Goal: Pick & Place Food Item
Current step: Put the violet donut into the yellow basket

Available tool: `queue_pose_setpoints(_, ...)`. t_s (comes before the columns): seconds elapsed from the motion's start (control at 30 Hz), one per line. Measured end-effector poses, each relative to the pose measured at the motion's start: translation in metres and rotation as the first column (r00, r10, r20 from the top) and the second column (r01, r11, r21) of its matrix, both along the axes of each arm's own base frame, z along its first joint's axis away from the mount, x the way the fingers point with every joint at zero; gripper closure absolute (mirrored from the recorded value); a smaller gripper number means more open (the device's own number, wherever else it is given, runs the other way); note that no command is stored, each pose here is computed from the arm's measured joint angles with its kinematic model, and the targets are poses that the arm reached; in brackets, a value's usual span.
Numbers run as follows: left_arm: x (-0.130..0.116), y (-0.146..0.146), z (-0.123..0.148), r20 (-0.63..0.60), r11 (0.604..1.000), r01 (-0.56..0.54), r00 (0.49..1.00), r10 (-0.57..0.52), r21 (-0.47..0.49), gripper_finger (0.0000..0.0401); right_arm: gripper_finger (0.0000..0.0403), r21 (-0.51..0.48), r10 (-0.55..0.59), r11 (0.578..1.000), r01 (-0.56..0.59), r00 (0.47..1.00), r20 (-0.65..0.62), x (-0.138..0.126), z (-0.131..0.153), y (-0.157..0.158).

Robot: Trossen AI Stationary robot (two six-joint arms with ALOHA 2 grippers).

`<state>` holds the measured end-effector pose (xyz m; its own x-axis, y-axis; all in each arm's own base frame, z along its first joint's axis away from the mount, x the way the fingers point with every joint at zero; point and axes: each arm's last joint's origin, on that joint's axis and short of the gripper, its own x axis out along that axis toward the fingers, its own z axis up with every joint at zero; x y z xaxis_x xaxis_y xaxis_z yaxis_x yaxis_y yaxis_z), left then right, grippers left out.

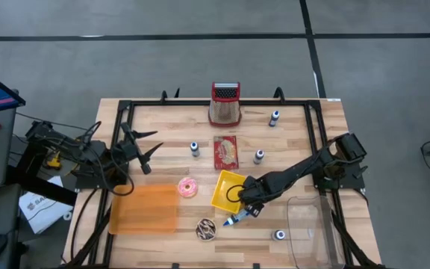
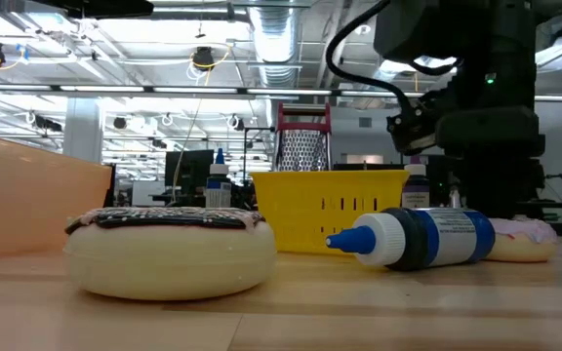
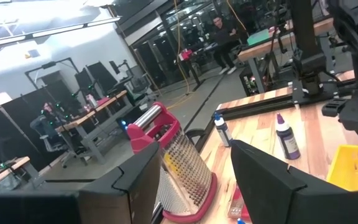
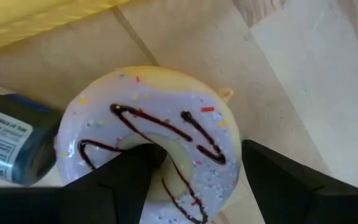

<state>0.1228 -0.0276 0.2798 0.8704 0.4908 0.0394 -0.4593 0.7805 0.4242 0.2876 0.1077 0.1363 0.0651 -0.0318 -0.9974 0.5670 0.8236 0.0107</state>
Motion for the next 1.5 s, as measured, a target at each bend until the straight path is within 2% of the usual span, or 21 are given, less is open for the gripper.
queue_pose_setpoints(0.23, 0.001, 0.000, 0.000, -0.003, 1.000, 0.000, 1.000, 0.000, 0.002, 0.0210, 0.0183, -0.024, -0.015, 1.000, 0.015, 1.000, -0.005, -0.001, 0.001, -0.004)
queue_pose_setpoints(0.57, 0.001, 0.000, 0.000, -0.003, 1.000, -0.001, 1.000, 0.001, 0.003, 0.0210, 0.0307, -0.031, -0.001, 1.000, 0.001, 1.000, -0.007, 0.001, 0.001, -0.008)
queue_pose_setpoints(0.7, 0.001, 0.000, 0.000, -0.003, 1.000, -0.001, 1.000, 0.001, 0.002, 0.0210, 0.0338, -0.027, 0.000, 1.000, 0.000, 1.000, 0.008, -0.001, 0.011, -0.009)
queue_pose_setpoints(0.97, 0.001, 0.000, 0.000, -0.004, 1.000, -0.001, 1.000, 0.002, 0.002, 0.0210, 0.0346, 0.031, -0.047, 0.999, 0.043, 0.986, 0.162, 0.001, 0.058, -0.008)
queue_pose_setpoints(1.13, 0.001, 0.000, 0.000, -0.004, 1.000, -0.002, 1.000, 0.002, 0.003, 0.0210, 0.0346, 0.025, -0.056, 0.998, 0.051, 0.968, 0.245, 0.004, 0.080, -0.009)
queue_pose_setpoints(1.27, 0.001, 0.000, 0.000, -0.004, 1.000, -0.002, 1.000, 0.002, 0.003, 0.0210, 0.0347, 0.025, -0.028, 0.999, 0.021, 0.948, 0.318, 0.011, 0.095, -0.009)
queue_pose_setpoints(1.4, 0.001, 0.000, 0.000, -0.004, 1.000, -0.002, 1.000, 0.002, 0.003, 0.0210, 0.0347, 0.023, 0.027, 0.999, -0.041, 0.906, 0.423, 0.027, 0.107, -0.011)
queue_pose_setpoints(1.5, 0.001, 0.000, 0.000, -0.003, 1.000, -0.002, 1.000, 0.002, 0.002, 0.0210, 0.0347, -0.008, 0.072, 0.997, -0.075, 0.903, 0.424, 0.036, 0.109, -0.017)
